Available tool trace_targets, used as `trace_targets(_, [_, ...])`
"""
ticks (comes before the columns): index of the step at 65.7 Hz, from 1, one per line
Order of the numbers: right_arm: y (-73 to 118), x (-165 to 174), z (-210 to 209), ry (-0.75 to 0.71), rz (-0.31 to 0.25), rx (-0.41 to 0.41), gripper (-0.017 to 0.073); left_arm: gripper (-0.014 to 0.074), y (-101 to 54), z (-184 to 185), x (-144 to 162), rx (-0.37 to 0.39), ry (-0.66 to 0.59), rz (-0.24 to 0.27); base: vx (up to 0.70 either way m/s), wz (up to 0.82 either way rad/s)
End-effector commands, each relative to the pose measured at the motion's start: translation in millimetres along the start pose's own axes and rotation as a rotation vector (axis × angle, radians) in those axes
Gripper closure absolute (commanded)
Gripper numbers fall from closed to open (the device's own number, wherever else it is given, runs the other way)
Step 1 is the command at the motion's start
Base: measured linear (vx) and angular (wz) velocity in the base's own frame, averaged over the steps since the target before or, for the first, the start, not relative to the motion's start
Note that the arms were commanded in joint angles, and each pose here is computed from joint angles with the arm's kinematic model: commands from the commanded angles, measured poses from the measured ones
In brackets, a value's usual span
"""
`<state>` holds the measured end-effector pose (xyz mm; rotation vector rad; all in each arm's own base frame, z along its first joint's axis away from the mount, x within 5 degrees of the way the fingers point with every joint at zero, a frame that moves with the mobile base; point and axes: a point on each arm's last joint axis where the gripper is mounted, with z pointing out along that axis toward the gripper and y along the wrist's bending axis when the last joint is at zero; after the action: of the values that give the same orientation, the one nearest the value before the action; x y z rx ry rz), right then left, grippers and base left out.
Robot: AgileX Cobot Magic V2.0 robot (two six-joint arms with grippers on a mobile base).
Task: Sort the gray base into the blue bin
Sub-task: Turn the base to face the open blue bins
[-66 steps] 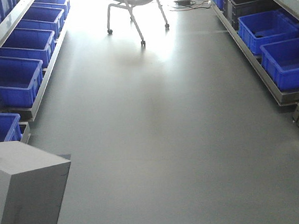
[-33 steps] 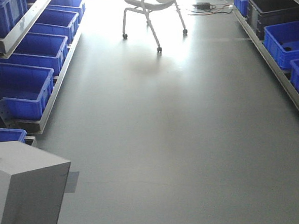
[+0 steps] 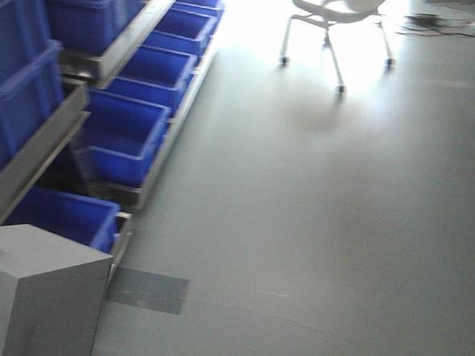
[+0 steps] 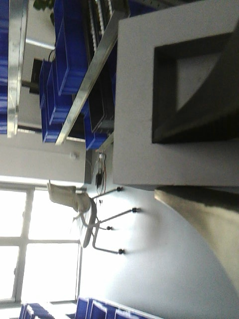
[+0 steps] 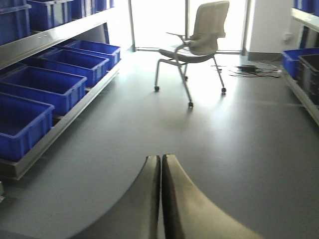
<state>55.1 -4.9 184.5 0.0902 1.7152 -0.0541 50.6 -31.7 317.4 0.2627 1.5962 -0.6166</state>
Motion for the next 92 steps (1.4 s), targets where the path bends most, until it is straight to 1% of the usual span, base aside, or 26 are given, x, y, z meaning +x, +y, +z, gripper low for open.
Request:
trace_targets(1, [0.0,-5.3,1.0,-0.056,-0.016,0.001,0.0564,0.06,-4.6,-2.3,-18.5,0.034,-0.124,-0.007,0.24,0.75])
trace_targets(35, [0.0,-5.3,1.0,-0.056,-0.016,0.001,0.0564,0.06,-4.6,-2.3,-18.5,0.034,-0.124,-0.007,0.21,0.81])
trace_targets(92, [0.0,-5.3,1.0,-0.056,-0.016,0.001,0.0564,0.06,-4.6,-2.3,-18.5,0.034,-0.124,-0.007,0.17,0.67])
